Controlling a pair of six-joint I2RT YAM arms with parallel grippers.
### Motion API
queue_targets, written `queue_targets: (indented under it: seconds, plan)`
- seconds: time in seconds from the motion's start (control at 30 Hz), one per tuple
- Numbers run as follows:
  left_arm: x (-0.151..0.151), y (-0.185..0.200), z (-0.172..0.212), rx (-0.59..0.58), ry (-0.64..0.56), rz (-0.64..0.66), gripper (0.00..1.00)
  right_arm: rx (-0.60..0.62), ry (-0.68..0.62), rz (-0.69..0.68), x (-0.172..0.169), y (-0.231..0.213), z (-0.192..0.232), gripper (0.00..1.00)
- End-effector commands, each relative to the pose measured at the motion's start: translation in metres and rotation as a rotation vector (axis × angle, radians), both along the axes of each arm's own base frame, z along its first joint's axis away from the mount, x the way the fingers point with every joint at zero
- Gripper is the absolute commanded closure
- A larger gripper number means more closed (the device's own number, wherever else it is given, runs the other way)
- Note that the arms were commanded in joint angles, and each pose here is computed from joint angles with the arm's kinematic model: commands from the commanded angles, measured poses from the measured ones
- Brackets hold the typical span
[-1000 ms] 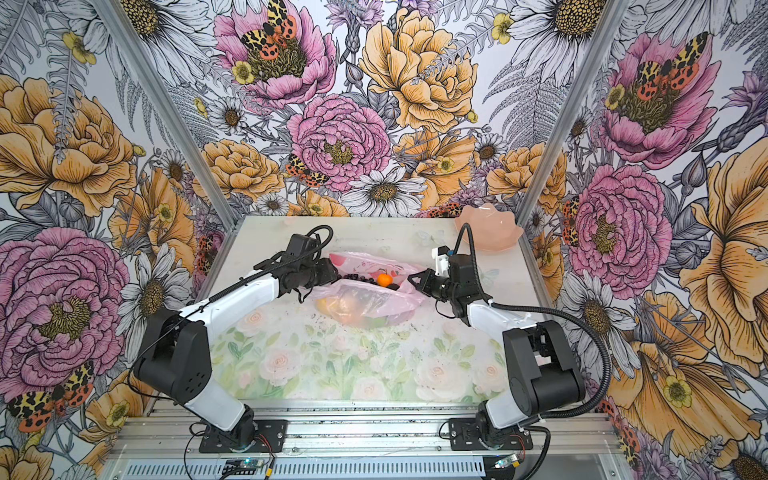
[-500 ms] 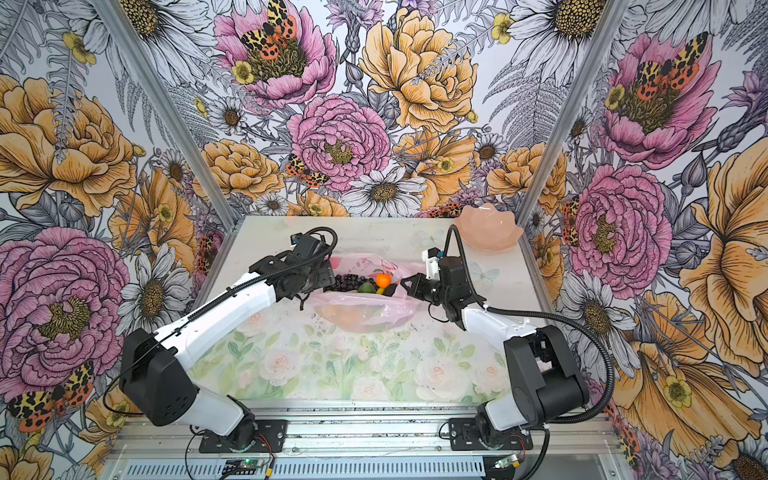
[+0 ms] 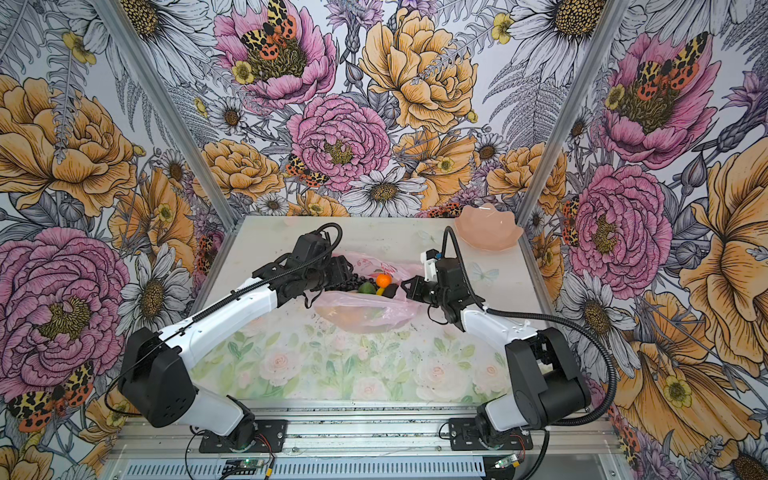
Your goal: Take the fake fruits out of the plastic bag
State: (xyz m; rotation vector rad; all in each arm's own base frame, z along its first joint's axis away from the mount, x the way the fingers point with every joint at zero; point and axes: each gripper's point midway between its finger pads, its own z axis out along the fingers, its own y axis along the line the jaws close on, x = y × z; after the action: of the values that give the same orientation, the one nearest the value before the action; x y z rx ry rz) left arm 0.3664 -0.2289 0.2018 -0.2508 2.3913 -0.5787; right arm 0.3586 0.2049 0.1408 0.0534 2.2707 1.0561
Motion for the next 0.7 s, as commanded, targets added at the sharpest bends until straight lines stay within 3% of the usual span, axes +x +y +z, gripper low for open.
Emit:
queue_targets:
  seconds: [0.0, 0.1, 0.23, 0.37, 0.53, 0.67]
  plan:
    - [-0.003, -0.002, 0.017, 0.064, -0.040, 0.033, 0.25, -0.015, -0.069, -0.003, 0.006, 0.001, 0.022, 1.00]
    - [-0.019, 0.003, 0.038, 0.100, -0.095, 0.102, 0.25, -0.043, -0.059, -0.023, 0.006, -0.003, 0.017, 1.00]
    - [-0.051, -0.006, 0.055, 0.048, -0.137, 0.111, 0.26, -0.074, -0.042, -0.029, 0.007, -0.006, 0.006, 1.00]
    - [-0.057, 0.017, 0.034, 0.028, -0.083, 0.177, 0.29, -0.077, -0.040, -0.026, 0.007, -0.005, 0.005, 1.00]
    - [-0.047, 0.040, 0.000, -0.089, -0.025, 0.210, 0.48, -0.087, -0.051, -0.027, 0.006, -0.007, 0.007, 1.00]
    - [-0.041, 0.040, -0.030, -0.143, 0.028, 0.207, 0.47, -0.091, -0.042, -0.013, 0.004, -0.005, 0.004, 1.00]
